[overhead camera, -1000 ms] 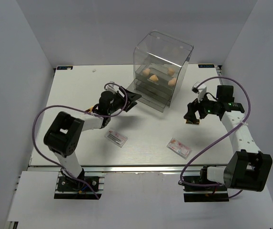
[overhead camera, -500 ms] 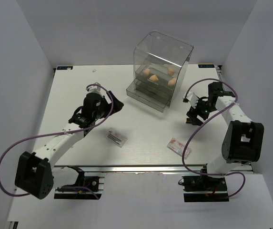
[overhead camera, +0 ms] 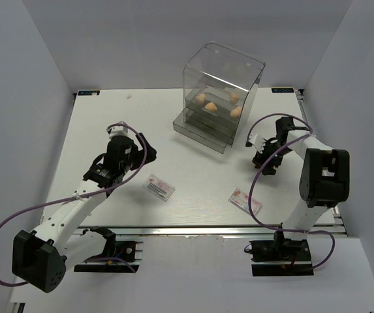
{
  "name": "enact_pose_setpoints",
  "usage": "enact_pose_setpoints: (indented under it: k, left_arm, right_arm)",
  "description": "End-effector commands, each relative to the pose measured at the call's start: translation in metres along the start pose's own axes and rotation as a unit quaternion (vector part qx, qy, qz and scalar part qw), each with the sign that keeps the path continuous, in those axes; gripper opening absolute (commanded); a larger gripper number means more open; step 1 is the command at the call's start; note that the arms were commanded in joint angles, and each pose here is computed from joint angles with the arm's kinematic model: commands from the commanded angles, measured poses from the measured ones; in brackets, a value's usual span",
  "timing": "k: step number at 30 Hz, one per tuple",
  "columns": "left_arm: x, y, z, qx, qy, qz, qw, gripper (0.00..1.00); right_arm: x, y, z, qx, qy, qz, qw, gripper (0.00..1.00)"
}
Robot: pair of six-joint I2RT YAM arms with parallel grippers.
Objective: Organize the makeup
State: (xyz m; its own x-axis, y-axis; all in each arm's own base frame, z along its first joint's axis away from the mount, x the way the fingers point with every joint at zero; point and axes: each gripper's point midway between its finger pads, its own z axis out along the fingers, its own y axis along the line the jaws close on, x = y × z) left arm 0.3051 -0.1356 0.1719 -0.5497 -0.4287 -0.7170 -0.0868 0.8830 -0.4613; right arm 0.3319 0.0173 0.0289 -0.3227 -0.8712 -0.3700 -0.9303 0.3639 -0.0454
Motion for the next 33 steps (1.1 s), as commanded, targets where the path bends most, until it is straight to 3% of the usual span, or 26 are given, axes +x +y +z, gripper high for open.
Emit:
enact_pose_setpoints:
  k: [1,4,8,11,16,25,33]
  left_arm:
    - [-0.003,0.012,-0.006,-0.022,-0.010,-0.001,1.000,0.98]
    - [-0.004,0.012,-0.007,-0.024,-0.011,-0.002,1.000,0.98]
    - [-0.006,0.011,-0.007,-0.024,-0.015,-0.010,1.000,0.98]
    - [-0.003,0.013,-0.008,-0.022,-0.017,-0.020,0.999,0.98]
    - [-0.002,0.018,-0.011,-0.023,-0.021,-0.032,0.999,0.98]
    - [-0.002,0.020,-0.008,-0.023,-0.023,-0.060,0.998,0.98]
    - [-0.003,0.022,-0.005,-0.026,-0.015,-0.078,0.997,0.98]
  right_arm:
    - [0.002,-0.006,0.006,0.012,0.006,-0.014,1.000,0.76]
    - [0.005,-0.002,0.011,0.005,0.009,-0.019,1.000,0.66]
    - [0.010,0.014,0.013,-0.019,0.012,-0.033,0.999,0.39]
    - [0.010,0.023,0.011,-0.029,0.004,-0.047,0.998,0.24]
    - [-0.009,0.044,-0.010,-0.052,-0.042,-0.060,0.996,0.08]
    - [-0.097,0.077,-0.069,-0.035,-0.152,-0.134,0.979,0.00]
    - [-0.195,0.112,-0.102,-0.019,-0.247,-0.150,0.957,0.00]
